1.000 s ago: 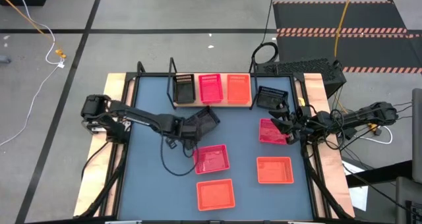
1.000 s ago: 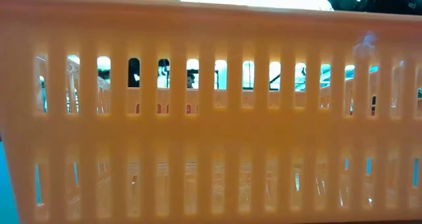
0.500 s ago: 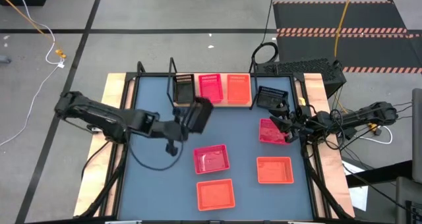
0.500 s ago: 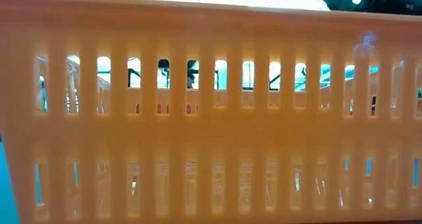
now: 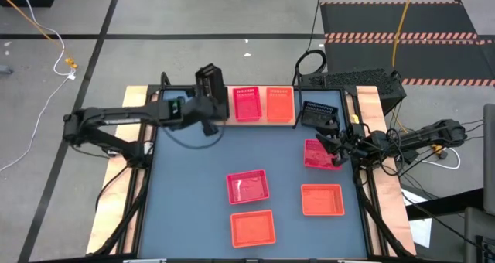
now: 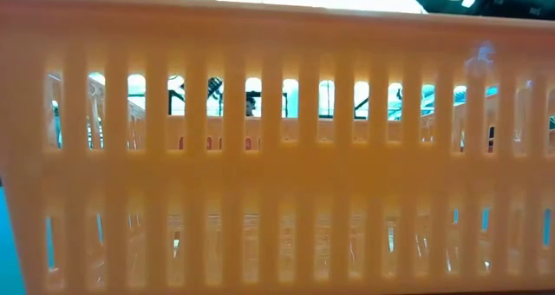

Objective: Stack baskets on shelf by color
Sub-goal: Stack the bottom black basket on top of the black basket on the shelf

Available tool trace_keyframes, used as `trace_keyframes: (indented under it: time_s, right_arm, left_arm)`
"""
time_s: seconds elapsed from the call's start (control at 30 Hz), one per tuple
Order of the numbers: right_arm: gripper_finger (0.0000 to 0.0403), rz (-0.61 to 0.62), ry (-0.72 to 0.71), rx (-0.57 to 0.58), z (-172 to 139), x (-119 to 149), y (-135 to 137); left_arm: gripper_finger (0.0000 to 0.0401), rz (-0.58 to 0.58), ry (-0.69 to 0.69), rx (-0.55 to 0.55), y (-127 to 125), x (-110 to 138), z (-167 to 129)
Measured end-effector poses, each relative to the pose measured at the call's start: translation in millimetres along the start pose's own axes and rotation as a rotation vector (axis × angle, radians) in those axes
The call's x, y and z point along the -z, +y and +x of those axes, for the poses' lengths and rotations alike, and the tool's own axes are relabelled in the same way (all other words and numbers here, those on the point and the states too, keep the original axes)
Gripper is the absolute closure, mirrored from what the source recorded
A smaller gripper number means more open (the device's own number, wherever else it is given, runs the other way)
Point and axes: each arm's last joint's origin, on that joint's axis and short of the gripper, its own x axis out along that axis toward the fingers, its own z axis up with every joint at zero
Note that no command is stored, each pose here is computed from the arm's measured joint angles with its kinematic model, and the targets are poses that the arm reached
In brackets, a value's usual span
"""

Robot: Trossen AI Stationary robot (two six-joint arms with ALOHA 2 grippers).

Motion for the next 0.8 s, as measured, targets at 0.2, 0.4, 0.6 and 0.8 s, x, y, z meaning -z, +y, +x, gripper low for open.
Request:
trace_keyframes:
  time_s: [0.2,0.4,0.6,0.8]
  right_arm:
    - [0.0248,-0.022,0.001,0.024,0.2,0.3,-1.4]
    - [0.0248,-0.012,0.028,0.029,0.1,3.0,-1.9]
    - [0.0248,-0.001,0.048,0.033,0.0,5.1,-2.3]
    - [0.0248,0.014,0.044,0.032,0.0,4.7,-2.2]
  left_arm:
    - [0.0395,0.012,0.060,0.051,6.7,2.6,32.0]
    - [0.0385,0.081,0.118,0.114,-0.6,6.9,47.2]
    - [0.0394,0.104,0.138,0.150,-3.7,9.0,49.7]
    - [0.0373,0.085,0.152,0.151,-3.9,10.3,49.5]
